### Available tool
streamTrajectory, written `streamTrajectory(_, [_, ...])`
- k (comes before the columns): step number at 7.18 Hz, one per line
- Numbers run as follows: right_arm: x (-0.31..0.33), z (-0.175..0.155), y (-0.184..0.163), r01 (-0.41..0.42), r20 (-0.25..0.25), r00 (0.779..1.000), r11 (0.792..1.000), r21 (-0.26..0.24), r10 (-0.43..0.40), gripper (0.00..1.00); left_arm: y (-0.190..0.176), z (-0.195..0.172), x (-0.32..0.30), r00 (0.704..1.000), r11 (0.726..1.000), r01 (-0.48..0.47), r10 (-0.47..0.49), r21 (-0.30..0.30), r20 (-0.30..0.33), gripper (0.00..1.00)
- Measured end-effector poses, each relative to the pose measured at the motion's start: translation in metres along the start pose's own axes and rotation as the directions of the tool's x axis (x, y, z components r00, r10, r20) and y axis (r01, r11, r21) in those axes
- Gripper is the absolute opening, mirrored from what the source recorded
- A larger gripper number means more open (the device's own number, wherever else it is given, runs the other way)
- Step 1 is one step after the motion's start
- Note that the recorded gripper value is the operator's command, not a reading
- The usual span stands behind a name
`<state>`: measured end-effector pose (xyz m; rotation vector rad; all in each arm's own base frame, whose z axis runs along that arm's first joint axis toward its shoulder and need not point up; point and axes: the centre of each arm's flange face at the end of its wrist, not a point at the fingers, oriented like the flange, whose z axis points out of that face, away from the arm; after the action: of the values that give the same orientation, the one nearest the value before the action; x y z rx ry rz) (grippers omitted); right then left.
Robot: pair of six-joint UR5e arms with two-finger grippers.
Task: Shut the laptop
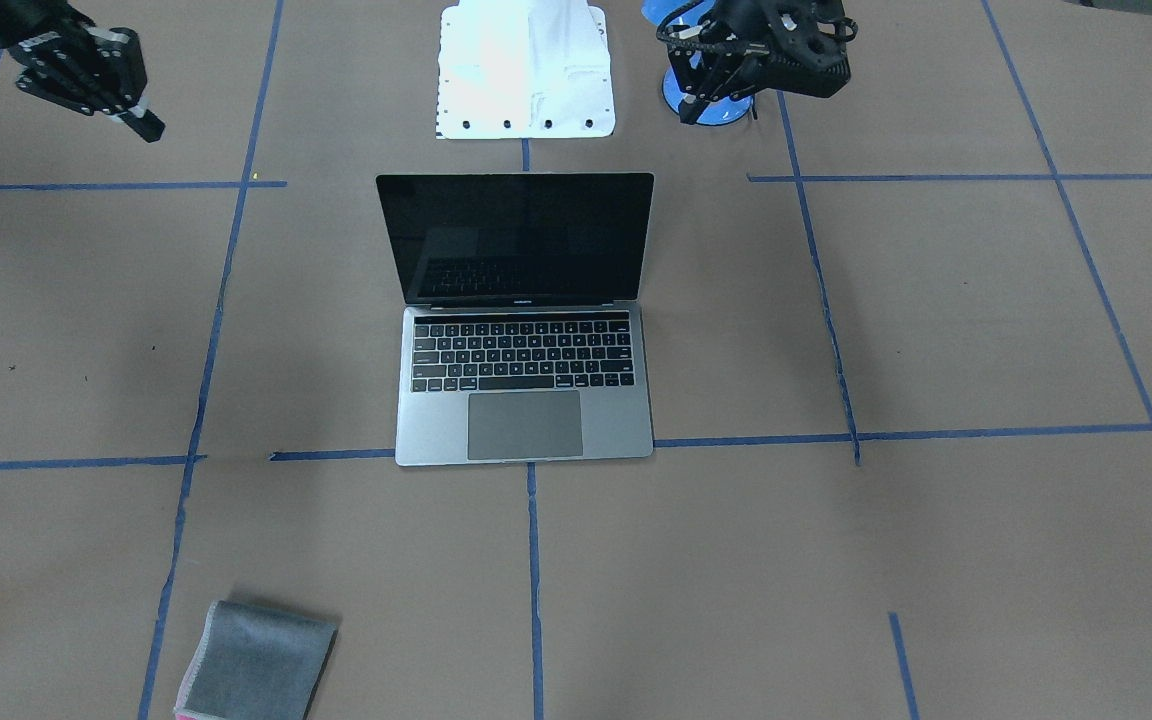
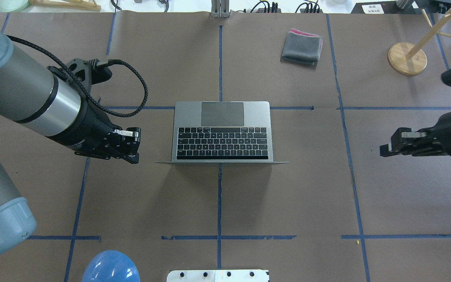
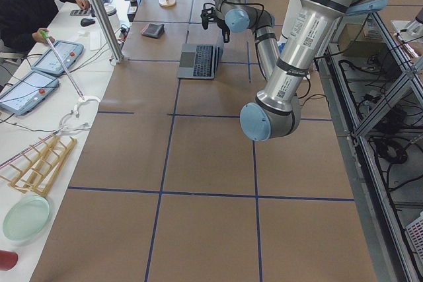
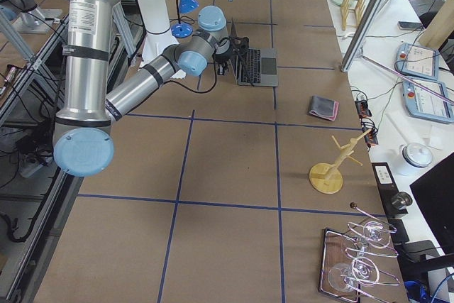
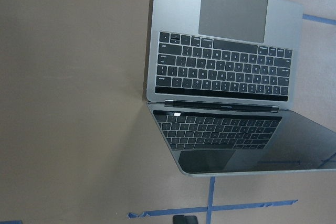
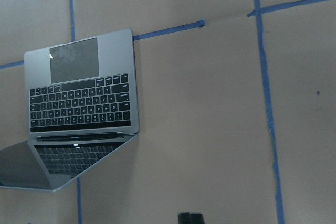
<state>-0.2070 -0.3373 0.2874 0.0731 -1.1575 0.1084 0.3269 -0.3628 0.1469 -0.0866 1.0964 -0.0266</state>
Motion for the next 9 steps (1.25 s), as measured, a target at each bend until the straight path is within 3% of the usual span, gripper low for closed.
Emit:
streamTrajectory(2, [-0.065, 0.047, 0.037, 0.050, 0.054, 0.997, 0.999, -0.010, -0.049, 0.01, 0.019, 0.018, 0.021, 0.999, 0.999, -0.040, 0.040, -0.020, -0.005, 0.00])
streamTrajectory(4, [-0.106, 0.084, 0.076, 0.104, 0.066, 0.992, 0.994, 0.039, -0.107, 0.00, 0.039, 0.046, 0.039, 0.998, 0.997, -0.066, 0.067, -0.030, 0.008, 0.00])
streamTrajectory(7, [-0.155, 0.117, 0.103, 0.139, 0.007, 0.990, 0.986, 0.093, -0.140, 0.01, 0.055, 0.097, 0.058, 0.998, 0.998, -0.060, 0.060, 0.007, 0.009, 0.00])
streamTrajectory(9, [-0.179, 0.146, 0.119, 0.165, -0.026, 0.986, 0.977, 0.138, -0.163, 0.01, 0.051, 0.112, 0.062, 0.998, 0.998, -0.054, 0.054, 0.014, 0.022, 0.00])
